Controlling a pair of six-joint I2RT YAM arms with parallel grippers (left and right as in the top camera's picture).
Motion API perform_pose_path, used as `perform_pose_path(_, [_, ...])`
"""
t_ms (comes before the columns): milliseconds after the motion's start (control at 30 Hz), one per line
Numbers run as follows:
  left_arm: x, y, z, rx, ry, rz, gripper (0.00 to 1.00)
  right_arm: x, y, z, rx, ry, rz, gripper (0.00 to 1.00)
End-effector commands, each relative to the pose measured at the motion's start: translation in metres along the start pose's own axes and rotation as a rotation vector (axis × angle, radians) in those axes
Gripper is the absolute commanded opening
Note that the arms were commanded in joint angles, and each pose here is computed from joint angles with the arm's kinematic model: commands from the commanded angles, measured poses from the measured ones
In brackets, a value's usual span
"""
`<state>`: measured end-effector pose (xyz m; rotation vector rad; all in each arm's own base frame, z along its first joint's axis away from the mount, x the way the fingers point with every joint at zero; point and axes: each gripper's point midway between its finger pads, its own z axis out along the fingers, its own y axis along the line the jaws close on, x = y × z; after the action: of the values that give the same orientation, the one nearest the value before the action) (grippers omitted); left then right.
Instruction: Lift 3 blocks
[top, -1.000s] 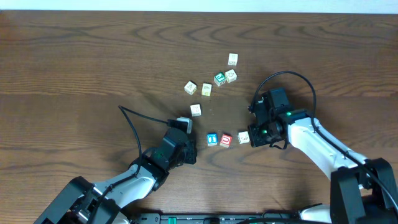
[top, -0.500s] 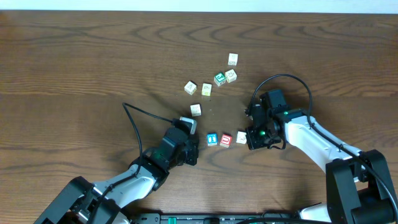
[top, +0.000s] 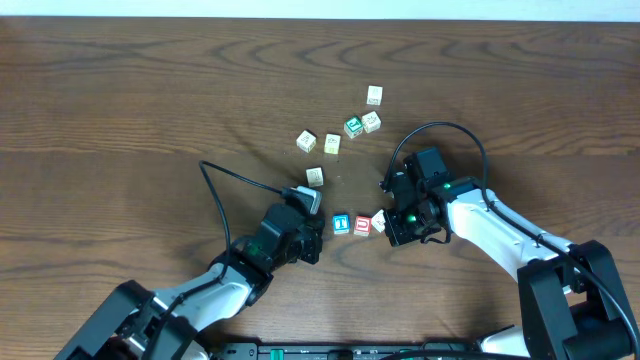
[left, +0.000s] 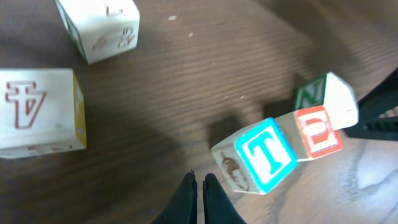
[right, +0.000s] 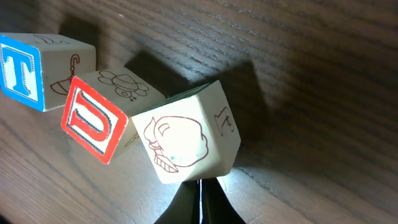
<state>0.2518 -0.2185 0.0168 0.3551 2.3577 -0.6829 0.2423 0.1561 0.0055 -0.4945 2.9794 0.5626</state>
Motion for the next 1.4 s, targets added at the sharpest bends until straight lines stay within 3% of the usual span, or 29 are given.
perform_pose_path(0, [-0.001,0.006,0.008,-0.035,0.002,-0.006,0.07,0.005,0.000,0.003,-0.001,0.019,-0.012,0.01])
perform_pose_path(333, [-0.001,0.011,0.024,-0.038,-0.021,-0.105,0.07,0.020,-0.060,-0.009,0.350,0.051,0.134,0.01])
perform_pose_path(567, [-0.006,0.008,0.026,-0.033,-0.031,-0.129,0.07,-0.016,-0.045,-0.004,0.259,-0.058,-0.123,0.02])
perform_pose_path(833, [0.000,-0.001,0.027,-0.014,-0.010,-0.115,0.07,-0.025,-0.016,0.000,0.097,-0.095,-0.251,0.01])
perform_pose_path(1367, [0.023,-0.024,0.028,0.021,0.059,-0.059,0.07,-0.005,-0.001,0.002,0.004,-0.022,-0.202,0.01])
